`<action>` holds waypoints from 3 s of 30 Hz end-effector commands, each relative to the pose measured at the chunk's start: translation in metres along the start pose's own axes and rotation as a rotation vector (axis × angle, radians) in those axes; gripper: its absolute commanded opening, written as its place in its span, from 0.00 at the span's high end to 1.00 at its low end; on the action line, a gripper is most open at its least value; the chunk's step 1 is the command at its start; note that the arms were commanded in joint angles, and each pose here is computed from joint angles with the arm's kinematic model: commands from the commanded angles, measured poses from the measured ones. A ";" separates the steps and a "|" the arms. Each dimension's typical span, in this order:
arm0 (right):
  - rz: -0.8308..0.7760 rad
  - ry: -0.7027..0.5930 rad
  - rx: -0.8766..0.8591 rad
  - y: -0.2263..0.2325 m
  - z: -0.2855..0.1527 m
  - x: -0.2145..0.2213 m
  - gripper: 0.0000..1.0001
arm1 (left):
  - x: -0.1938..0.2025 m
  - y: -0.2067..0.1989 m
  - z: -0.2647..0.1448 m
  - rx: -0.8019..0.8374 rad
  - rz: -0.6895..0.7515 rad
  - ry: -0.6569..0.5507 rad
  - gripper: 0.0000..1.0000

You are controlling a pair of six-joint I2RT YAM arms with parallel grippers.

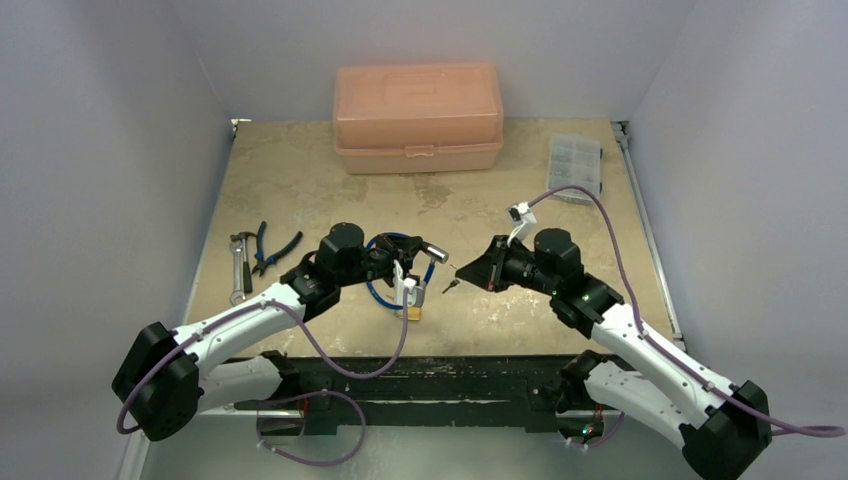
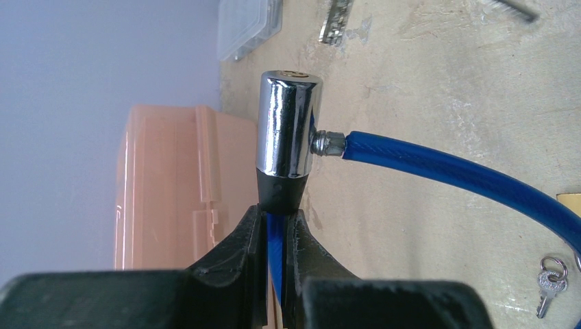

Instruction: Unlock with the key

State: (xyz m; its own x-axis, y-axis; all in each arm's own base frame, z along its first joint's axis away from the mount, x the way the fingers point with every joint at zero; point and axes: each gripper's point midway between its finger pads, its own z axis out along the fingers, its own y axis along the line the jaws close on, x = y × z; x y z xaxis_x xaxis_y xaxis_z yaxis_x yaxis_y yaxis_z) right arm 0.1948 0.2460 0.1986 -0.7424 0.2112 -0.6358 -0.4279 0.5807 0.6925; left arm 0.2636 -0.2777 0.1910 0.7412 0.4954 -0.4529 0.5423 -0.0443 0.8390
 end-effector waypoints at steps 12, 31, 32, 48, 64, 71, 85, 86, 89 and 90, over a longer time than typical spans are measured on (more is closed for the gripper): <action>-0.007 -0.026 -0.092 0.012 0.000 -0.012 1.00 | -0.016 0.021 -0.003 -0.076 0.027 -0.060 1.00; -0.002 -0.048 -0.088 0.012 0.007 -0.022 1.00 | -0.017 0.019 -0.004 -0.065 0.039 -0.059 1.00; -0.002 -0.049 -0.087 0.012 0.007 -0.022 1.00 | -0.017 0.018 -0.004 -0.064 0.040 -0.059 1.00; -0.012 -0.069 -0.085 0.014 0.003 -0.029 1.00 | -0.015 0.017 -0.004 -0.060 0.044 -0.052 1.00; -0.017 -0.073 -0.100 0.017 0.004 -0.032 1.00 | -0.013 0.015 -0.003 -0.055 0.045 -0.047 1.00; -0.017 -0.078 -0.117 0.020 0.005 -0.034 1.00 | -0.012 0.013 -0.003 -0.051 0.049 -0.043 1.00; -0.010 -0.063 -0.109 0.016 0.009 -0.029 1.00 | -0.013 0.017 -0.004 -0.070 0.043 -0.046 1.00; -0.012 -0.066 -0.105 0.015 0.008 -0.030 1.00 | -0.013 0.017 -0.004 -0.071 0.042 -0.045 1.00; -0.012 -0.066 -0.101 0.014 0.008 -0.029 1.00 | -0.013 0.017 -0.004 -0.073 0.043 -0.045 1.00; -0.011 -0.065 -0.099 0.013 0.008 -0.028 1.00 | -0.013 0.017 -0.004 -0.072 0.043 -0.046 1.00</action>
State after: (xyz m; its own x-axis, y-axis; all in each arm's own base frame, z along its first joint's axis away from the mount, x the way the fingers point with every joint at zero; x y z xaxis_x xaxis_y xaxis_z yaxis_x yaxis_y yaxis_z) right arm 0.2107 0.2519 0.1994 -0.7426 0.2346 -0.6273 -0.4415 0.5330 0.7218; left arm 0.2636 -0.2760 0.1880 0.7436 0.5002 -0.4437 0.5344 -0.0458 0.8440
